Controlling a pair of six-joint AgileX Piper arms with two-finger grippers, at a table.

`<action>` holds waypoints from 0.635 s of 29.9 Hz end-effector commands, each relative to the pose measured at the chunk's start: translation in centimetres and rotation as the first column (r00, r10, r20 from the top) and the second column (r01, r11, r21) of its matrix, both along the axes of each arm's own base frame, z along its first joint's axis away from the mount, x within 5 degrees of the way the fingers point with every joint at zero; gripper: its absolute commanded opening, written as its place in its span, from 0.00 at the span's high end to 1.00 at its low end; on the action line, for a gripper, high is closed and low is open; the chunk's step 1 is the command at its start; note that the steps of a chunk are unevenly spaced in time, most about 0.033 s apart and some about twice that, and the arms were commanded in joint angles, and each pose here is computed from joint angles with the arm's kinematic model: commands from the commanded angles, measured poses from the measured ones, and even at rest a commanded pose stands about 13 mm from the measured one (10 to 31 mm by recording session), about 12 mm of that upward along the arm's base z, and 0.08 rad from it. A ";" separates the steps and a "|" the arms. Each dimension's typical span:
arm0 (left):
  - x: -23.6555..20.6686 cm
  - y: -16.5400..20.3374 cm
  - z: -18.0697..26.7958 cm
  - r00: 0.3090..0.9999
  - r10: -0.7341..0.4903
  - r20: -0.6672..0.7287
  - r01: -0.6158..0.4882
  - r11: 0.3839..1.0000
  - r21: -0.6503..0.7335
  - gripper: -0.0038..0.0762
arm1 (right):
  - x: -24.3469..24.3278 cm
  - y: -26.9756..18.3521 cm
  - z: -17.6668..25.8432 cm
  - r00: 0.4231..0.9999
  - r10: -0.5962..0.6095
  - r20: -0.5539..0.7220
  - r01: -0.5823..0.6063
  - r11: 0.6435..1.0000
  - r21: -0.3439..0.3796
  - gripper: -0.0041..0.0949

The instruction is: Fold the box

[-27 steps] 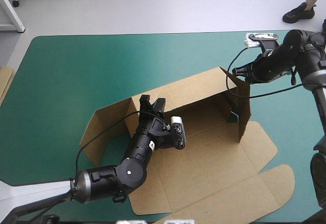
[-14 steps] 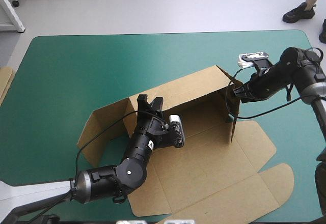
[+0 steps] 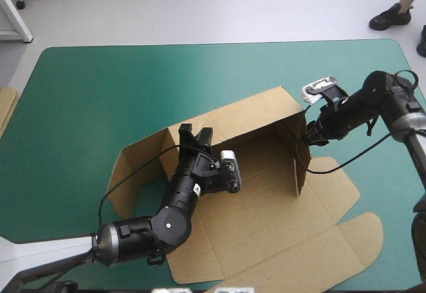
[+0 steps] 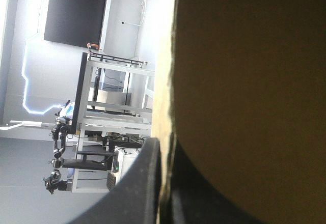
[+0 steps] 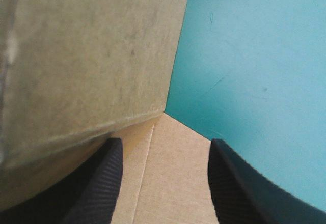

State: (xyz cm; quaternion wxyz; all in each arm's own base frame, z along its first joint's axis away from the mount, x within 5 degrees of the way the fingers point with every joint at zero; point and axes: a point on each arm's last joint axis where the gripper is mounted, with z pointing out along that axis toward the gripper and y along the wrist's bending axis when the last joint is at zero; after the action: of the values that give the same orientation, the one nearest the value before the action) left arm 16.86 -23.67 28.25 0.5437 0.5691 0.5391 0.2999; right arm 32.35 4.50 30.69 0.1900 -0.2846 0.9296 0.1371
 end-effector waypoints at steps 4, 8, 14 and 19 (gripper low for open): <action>-0.2 0.2 1.7 0.999 0.000 0.045 0.002 0.999 -0.054 0.96 | -1.5 0.4 2.6 0.998 0.040 0.044 -0.042 0.997 0.061 0.44; -0.2 0.1 1.7 0.999 -0.002 0.044 0.004 0.999 -0.054 0.96 | -2.7 0.2 3.1 0.999 0.001 0.050 -0.004 0.999 0.051 0.44; -0.3 0.1 1.6 0.999 -0.012 0.038 0.014 0.998 -0.054 0.96 | -3.8 -0.1 3.8 0.983 0.012 0.183 -0.016 1.000 0.020 0.44; -0.3 0.1 1.6 0.999 -0.011 0.035 0.013 0.998 -0.056 0.96 | -3.5 -0.4 3.8 0.969 0.032 0.246 -0.028 0.999 -0.021 0.38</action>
State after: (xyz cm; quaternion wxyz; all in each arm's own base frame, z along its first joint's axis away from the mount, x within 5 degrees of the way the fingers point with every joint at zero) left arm 16.84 -23.71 28.22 0.5434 0.5707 0.5391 0.2974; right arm 29.02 4.34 32.65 0.2457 -0.3118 0.9105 0.1158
